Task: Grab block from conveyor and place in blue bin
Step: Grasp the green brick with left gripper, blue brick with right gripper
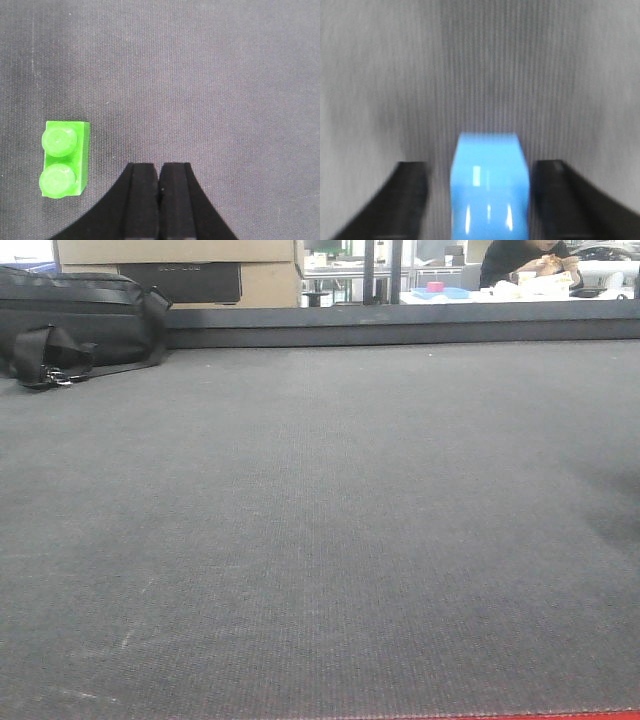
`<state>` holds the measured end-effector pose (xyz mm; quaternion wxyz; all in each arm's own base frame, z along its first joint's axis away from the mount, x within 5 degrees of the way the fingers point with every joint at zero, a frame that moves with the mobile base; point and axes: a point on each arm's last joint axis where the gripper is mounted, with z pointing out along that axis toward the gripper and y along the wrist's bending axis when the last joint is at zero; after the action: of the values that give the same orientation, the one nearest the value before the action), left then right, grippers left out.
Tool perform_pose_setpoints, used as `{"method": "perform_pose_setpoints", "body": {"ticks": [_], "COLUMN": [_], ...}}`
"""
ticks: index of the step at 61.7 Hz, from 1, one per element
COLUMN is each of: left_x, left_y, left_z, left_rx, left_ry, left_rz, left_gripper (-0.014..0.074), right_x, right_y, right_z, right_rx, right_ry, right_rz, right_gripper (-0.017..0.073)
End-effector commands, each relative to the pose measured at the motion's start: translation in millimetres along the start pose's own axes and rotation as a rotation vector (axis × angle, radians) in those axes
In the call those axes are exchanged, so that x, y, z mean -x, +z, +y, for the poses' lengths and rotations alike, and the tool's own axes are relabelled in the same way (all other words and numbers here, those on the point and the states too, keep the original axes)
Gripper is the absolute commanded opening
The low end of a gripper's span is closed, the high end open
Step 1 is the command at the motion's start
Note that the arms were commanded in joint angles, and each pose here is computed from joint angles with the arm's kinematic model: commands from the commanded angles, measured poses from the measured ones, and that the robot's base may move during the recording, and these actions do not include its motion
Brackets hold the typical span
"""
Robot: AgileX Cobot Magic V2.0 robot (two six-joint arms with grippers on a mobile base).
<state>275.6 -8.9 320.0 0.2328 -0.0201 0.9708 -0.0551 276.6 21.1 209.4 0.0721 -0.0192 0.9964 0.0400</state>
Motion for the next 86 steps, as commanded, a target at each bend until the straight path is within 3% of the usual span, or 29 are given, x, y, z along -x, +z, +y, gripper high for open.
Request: {"method": "perform_pose_setpoints", "body": {"ticks": [1,10,14,23,35,42,54,61,73,78,86], "left_x": [2,2,1,2,8,10,16,19,23,21,15], "left_y": [-2,-2,-2,-17,-35,-26,11,33,67,80,100], "left_z": [-0.3,-0.3,0.6,10.2,33.8,45.8,50.3,50.9,57.3,59.7,64.3], "left_rx": [-0.008,-0.008,-0.006,0.007,0.04,0.052,0.035,0.023,0.026,0.024,0.035], "left_ry": [-0.007,-0.007,-0.043,-0.067,0.012,0.022,0.033,0.032,0.025,0.023,0.025], "left_rz": [-0.016,-0.016,-0.008,0.058,0.057,0.081,0.182,0.227,0.274,0.32,0.367], "left_gripper": [-0.0111,-0.0111,-0.0111,-0.0111,-0.0111,-0.0111,-0.0103,0.0027,0.0398,0.0447,0.0422], "right_x": [1,2,2,0,2,-1,-6,-6,-8,-7,-8], "right_y": [1,1,1,-15,-79,-114,-146,-146,-141,-140,-140], "right_z": [-0.5,-1.6,-2.2,-1.0,6.4,12.5,16.7,16.6,16.4,16.3,16.3], "right_rx": [-0.004,-0.017,-0.023,-0.023,0.005,0.051,0.085,0.085,0.085,0.085,0.085], "right_ry": [0.0,-0.01,-0.016,-0.02,-0.023,-0.011,-0.003,-0.003,-0.002,-0.001,-0.001], "right_rz": [-0.021,-0.029,-0.028,-0.043,-0.249,-0.393,-0.565,-0.563,-0.538,-0.534,-0.532], "right_gripper": [0.0191,-0.0039,-0.0171,-0.0158,-0.0162,-0.0162,-0.0162,-0.0162,-0.0162,-0.0162,-0.0162]}}
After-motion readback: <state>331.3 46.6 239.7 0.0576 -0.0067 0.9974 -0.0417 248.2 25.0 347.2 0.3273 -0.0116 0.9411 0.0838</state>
